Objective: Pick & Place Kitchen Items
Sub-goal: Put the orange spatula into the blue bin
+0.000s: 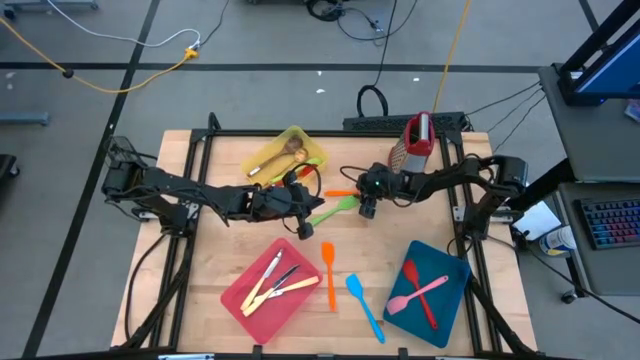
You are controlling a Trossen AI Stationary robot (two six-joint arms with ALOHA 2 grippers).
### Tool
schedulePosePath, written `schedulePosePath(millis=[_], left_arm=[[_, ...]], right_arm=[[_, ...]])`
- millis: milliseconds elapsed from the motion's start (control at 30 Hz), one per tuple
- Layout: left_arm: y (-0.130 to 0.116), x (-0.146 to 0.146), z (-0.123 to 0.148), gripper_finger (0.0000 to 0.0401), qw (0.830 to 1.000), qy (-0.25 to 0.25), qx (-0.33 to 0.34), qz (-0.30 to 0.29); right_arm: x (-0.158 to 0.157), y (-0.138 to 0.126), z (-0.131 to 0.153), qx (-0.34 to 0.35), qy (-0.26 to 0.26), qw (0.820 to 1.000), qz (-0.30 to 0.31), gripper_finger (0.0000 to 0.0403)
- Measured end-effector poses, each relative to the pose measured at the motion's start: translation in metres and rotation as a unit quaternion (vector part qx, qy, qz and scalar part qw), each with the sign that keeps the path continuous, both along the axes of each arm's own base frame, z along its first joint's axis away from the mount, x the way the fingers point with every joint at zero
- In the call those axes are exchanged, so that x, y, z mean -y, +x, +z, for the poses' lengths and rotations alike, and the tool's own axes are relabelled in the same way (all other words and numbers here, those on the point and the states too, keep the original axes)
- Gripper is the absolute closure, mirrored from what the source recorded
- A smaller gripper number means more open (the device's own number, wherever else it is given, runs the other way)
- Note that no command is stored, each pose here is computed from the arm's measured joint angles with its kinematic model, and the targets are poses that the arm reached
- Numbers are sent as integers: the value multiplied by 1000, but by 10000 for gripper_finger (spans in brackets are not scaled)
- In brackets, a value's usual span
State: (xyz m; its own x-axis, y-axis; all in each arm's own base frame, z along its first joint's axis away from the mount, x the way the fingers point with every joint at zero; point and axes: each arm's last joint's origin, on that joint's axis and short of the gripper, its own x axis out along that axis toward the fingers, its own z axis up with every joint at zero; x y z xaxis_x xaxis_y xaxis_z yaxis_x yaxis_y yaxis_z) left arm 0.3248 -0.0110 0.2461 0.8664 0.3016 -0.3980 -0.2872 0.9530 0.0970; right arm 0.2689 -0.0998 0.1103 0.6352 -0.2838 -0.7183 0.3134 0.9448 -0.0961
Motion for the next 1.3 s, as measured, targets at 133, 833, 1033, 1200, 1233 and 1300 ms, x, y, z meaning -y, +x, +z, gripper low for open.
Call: schedulePosePath(millis=[133,833,1033,1200,1233,1300], left_arm=[[0,1,0,375,1000,0,-2,-1],[-1,1,-2,375,1000,-11,-8,5],[-1,1,-2,375,1000,-11,-8,5],[-1,1,-2,375,1000,-11,-8,5],[-1,1,-2,375,1000,-11,-8,5],[-1,1,-2,375,1000,-12,-8,5]], right_arm=[[1,-1,-2,-12,-5,1000,7,247],[-10,3,2,-12,-26,999,45,402],[-24,2,18,7,-22,998,58,402],[-35,0,33,23,-26,997,74,402],[-36,0,36,29,-26,996,76,402],[-38,1,39,38,-32,995,82,402]])
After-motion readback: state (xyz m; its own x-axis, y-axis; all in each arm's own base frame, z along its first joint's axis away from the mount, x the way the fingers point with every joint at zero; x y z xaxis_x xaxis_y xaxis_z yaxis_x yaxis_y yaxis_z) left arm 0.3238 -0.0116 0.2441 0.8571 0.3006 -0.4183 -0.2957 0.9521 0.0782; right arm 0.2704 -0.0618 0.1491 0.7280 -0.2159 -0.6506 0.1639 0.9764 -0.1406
